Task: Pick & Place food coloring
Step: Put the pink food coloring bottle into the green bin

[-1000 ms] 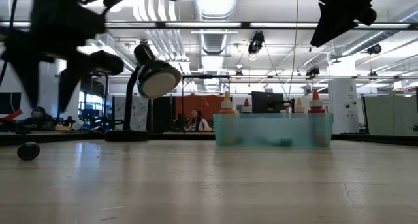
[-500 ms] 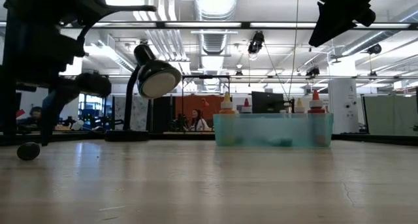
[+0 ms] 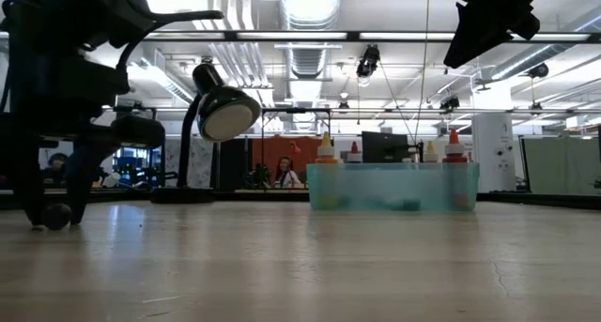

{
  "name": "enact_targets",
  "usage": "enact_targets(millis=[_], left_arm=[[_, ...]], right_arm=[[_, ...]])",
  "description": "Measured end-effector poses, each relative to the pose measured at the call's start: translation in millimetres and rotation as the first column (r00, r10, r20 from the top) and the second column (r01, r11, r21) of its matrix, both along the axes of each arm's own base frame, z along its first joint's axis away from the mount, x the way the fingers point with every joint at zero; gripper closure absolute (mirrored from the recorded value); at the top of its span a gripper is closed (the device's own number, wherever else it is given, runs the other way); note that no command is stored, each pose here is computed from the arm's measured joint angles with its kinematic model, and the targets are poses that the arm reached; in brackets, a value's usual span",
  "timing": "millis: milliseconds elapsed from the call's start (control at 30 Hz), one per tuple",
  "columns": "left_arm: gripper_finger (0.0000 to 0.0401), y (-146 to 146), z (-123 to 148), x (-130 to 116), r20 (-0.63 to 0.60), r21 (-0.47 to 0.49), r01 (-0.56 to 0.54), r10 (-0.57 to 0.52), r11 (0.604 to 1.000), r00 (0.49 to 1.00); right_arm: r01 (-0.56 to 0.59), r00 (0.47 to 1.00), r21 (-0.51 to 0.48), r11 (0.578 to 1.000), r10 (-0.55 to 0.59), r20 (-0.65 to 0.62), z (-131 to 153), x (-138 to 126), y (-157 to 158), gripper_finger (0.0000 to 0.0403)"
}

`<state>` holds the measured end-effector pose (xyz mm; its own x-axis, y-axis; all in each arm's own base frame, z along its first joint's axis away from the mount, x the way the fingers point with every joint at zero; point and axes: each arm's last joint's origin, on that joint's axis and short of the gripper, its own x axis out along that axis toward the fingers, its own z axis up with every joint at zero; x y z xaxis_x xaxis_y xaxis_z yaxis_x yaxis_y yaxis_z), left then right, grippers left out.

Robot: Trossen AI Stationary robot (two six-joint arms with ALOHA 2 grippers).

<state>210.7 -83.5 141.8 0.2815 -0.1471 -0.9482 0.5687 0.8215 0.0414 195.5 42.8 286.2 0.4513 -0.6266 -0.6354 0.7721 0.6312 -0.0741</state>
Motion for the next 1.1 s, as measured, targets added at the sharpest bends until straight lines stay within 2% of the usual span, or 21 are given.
enact_targets(millis=[300, 433, 567, 667, 767, 833, 900, 1000, 1100], left_arm=[[0.0371, 4.8, -0.4, 1.6, -0.001, 0.028, -0.046, 0.046, 0.999, 0.999], [0.037, 27.0, 8.0, 12.0, 0.003, 0.125, -0.171, 0.172, 0.977, 0.985], [0.037, 62.2, 37.4, 37.7, 0.078, 0.121, -0.309, 0.301, 0.943, 0.95], [0.037, 95.3, 72.2, 58.0, 0.18, 0.092, -0.434, 0.414, 0.896, 0.892], [0.037, 119.8, 118.2, 77.4, 0.33, 0.001, -0.507, 0.478, 0.862, 0.814], [0.037, 131.2, 146.4, 89.6, 0.432, -0.088, -0.519, 0.502, 0.85, 0.749], [0.037, 140.1, 171.4, 105.0, 0.532, -0.175, -0.53, 0.532, 0.83, 0.659], [0.037, 152.9, 186.6, 132.6, 0.574, -0.251, -0.546, 0.577, 0.799, 0.581], [0.037, 163.6, 178.0, 167.5, 0.568, -0.262, -0.56, 0.594, 0.786, 0.569]], right_arm=[[0.001, 1.0, 0.001, 1.0, -0.001, 0.002, 0.0, 0.1, 0.0, 0.0335], [0.042, 0.998, 0.034, 0.999, -0.043, 0.047, 1.2, 0.2, 0.1, 0.0335], [0.034, 0.997, 0.038, 0.999, -0.037, 0.07, 9.5, 0.7, 0.1, 0.0335], [0.017, 0.997, 0.027, 0.999, -0.019, 0.072, 15.0, 0.9, 0.2, 0.0335], [0.01, 0.996, 0.024, 1.0, -0.012, 0.083, 20.4, 1.1, 0.2, 0.0335], [0.009, 0.996, 0.027, 1.0, -0.012, 0.092, 22.9, 0.7, 0.1, 0.0335], [0.011, 0.995, 0.031, 0.999, -0.014, 0.1, 24.2, -0.5, -0.3, 0.0335], [0.015, 0.994, 0.026, 1.0, -0.018, 0.11, 25.8, -2.1, -1.0, 0.0335], [0.032, 0.991, -0.002, 0.999, -0.031, 0.13, 28.1, -4.3, -2.2, 0.0335]])
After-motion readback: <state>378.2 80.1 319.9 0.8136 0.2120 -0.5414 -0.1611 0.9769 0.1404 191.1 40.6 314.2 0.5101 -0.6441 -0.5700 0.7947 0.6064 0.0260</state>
